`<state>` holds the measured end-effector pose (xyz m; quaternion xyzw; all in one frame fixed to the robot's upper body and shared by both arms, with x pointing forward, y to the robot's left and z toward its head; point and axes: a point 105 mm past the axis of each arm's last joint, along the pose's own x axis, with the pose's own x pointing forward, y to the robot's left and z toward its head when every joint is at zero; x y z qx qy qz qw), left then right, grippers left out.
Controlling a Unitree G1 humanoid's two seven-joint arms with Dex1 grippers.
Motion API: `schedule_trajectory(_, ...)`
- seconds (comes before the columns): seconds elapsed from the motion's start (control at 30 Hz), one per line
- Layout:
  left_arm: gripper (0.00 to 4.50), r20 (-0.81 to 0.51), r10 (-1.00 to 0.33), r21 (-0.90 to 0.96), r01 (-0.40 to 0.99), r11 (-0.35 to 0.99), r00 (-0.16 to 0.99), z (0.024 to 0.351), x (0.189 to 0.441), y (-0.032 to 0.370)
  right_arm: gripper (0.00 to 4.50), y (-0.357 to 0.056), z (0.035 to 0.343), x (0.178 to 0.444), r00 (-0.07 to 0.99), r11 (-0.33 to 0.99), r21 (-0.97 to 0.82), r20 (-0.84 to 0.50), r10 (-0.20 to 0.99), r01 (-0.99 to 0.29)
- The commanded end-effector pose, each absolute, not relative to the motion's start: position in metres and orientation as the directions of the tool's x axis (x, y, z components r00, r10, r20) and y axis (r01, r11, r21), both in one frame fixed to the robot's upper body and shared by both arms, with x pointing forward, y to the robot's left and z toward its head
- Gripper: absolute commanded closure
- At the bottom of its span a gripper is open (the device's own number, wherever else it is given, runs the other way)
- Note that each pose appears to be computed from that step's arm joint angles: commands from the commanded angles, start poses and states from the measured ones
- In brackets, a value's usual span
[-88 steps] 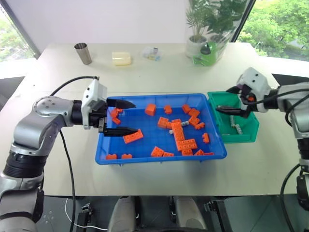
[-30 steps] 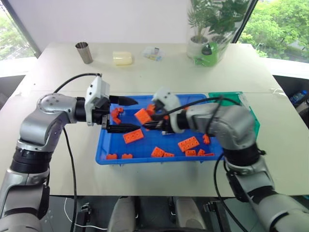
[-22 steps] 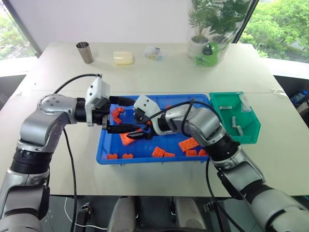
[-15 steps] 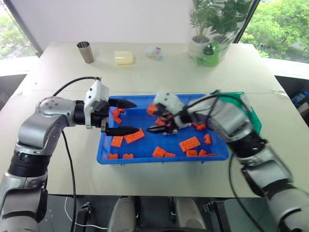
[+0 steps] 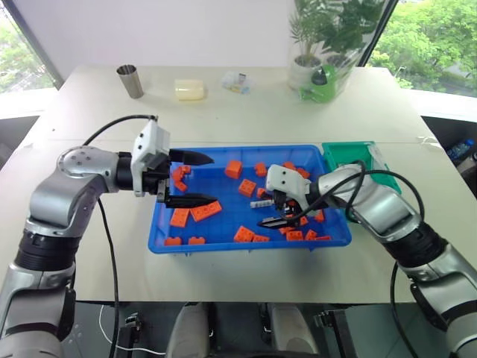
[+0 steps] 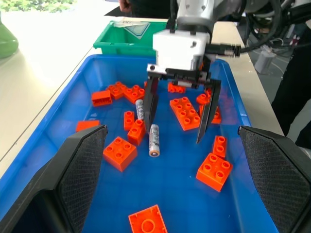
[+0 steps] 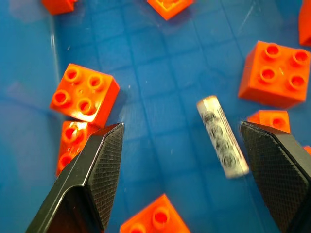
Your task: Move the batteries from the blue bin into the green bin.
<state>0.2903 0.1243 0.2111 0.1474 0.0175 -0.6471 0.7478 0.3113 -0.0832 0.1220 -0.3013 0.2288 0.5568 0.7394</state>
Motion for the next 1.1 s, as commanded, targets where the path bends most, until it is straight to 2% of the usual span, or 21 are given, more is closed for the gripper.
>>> schedule_trajectory(0.03,0.00,-0.213,-0.965,0.236,0.966,0.103,0.155,0.219,0.289,0.122,0.62,-0.085,0.115,0.317,0.290,0.189,-0.220,-0.685,0.669,-0.957)
schedule_trajectory(0.17,0.00,-0.212,-0.965,0.237,0.966,0.105,0.157,0.219,0.289,0.122,0.62,-0.089,0.101,0.325,0.295,0.188,-0.228,-0.710,0.639,-0.955)
schedule_trajectory(0.3,0.00,-0.209,-0.965,0.237,0.965,0.110,0.161,0.219,0.289,0.123,2.46,-0.092,0.096,0.325,0.276,0.171,-0.218,-0.722,0.635,-0.961)
schedule_trajectory(0.43,0.00,-0.210,-0.964,0.233,0.966,0.114,0.164,0.217,0.289,0.124,4.41,-0.090,0.107,0.320,0.272,0.172,-0.212,-0.700,0.660,-0.962)
schedule_trajectory(0.53,0.00,-0.213,-0.963,0.227,0.967,0.115,0.164,0.214,0.288,0.126,4.47,-0.093,0.132,0.317,0.302,0.228,-0.199,-0.644,0.703,-0.953)
schedule_trajectory(0.63,0.00,-0.217,-0.962,0.224,0.968,0.115,0.164,0.210,0.287,0.127,4.47,-0.111,0.170,0.323,0.409,0.346,-0.222,-0.571,0.712,-0.912)
schedule_trajectory(0.7,0.00,-0.219,-0.962,0.223,0.968,0.115,0.165,0.209,0.286,0.128,4.47,-0.137,0.196,0.332,0.517,0.457,-0.250,-0.521,0.680,-0.854)
schedule_trajectory(0.8,0.00,-0.211,-0.963,0.220,0.968,0.120,0.168,0.208,0.287,0.128,4.47,-0.198,0.228,0.340,0.683,0.634,-0.288,-0.470,0.559,-0.717)
schedule_trajectory(0.9,0.00,-0.204,-0.965,0.219,0.968,0.121,0.167,0.207,0.288,0.127,4.47,-0.249,0.234,0.337,0.764,0.729,-0.316,-0.482,0.428,-0.608)
schedule_trajectory(1.03,0.00,-0.201,-0.967,0.220,0.969,0.115,0.160,0.208,0.290,0.125,4.47,-0.284,0.225,0.327,0.791,0.785,-0.315,-0.514,0.332,-0.534)
schedule_trajectory(1.1,0.00,-0.197,-0.968,0.223,0.968,0.112,0.157,0.209,0.291,0.123,3.43,-0.286,0.216,0.324,0.783,0.791,-0.298,-0.526,0.331,-0.535)
